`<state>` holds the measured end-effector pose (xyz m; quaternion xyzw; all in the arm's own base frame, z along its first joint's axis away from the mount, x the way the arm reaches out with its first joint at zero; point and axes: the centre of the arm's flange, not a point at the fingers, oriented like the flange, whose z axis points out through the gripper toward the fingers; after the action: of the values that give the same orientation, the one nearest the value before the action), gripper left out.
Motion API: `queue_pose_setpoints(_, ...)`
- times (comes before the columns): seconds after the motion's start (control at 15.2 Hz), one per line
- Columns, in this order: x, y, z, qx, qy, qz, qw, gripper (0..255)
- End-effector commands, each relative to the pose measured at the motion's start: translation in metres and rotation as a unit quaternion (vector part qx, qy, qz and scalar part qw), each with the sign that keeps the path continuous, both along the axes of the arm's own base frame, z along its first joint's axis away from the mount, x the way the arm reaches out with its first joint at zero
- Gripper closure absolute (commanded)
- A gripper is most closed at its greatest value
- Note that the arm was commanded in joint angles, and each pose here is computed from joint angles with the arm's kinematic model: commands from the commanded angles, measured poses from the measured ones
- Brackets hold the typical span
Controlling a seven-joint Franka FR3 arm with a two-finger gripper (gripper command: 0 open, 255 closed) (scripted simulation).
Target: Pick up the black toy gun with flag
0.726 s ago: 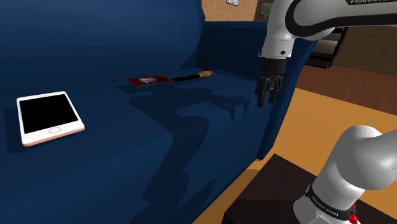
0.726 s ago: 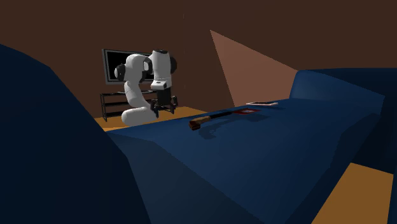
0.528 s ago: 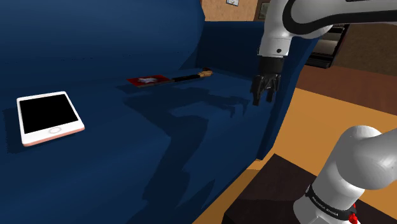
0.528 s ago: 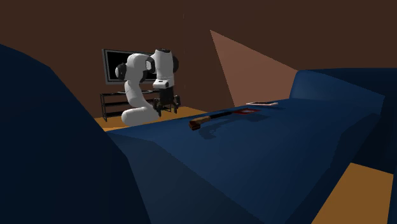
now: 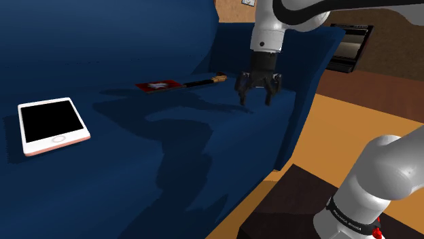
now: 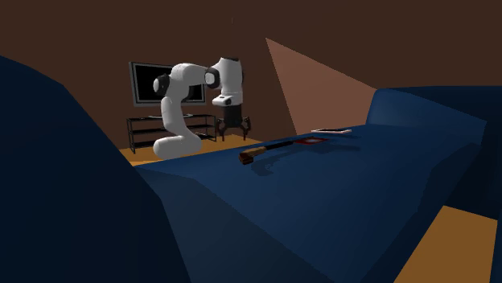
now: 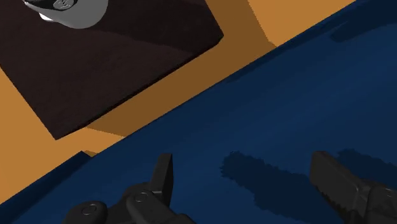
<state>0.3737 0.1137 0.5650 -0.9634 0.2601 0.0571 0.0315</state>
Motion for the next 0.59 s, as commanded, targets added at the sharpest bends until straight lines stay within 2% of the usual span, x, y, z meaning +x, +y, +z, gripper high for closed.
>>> queue_pose_setpoints(0.0, 0.019, 0.014, 0.009, -0.003, -0.018, -0.061, 0.9980, 0)
queue_pose_setpoints(0.13, 0.039, 0.027, 0.014, -0.008, -0.020, -0.115, 0.9931, 0)
queue_pose_setpoints(0.26, 0.061, 0.038, 0.020, -0.013, -0.022, -0.169, 0.9853, 0)
queue_pose_setpoints(0.4, 0.083, 0.047, 0.026, -0.017, -0.024, -0.222, 0.9745, 0)
queue_pose_setpoints(0.53, 0.107, 0.052, 0.032, -0.022, -0.026, -0.275, 0.9608, 0)
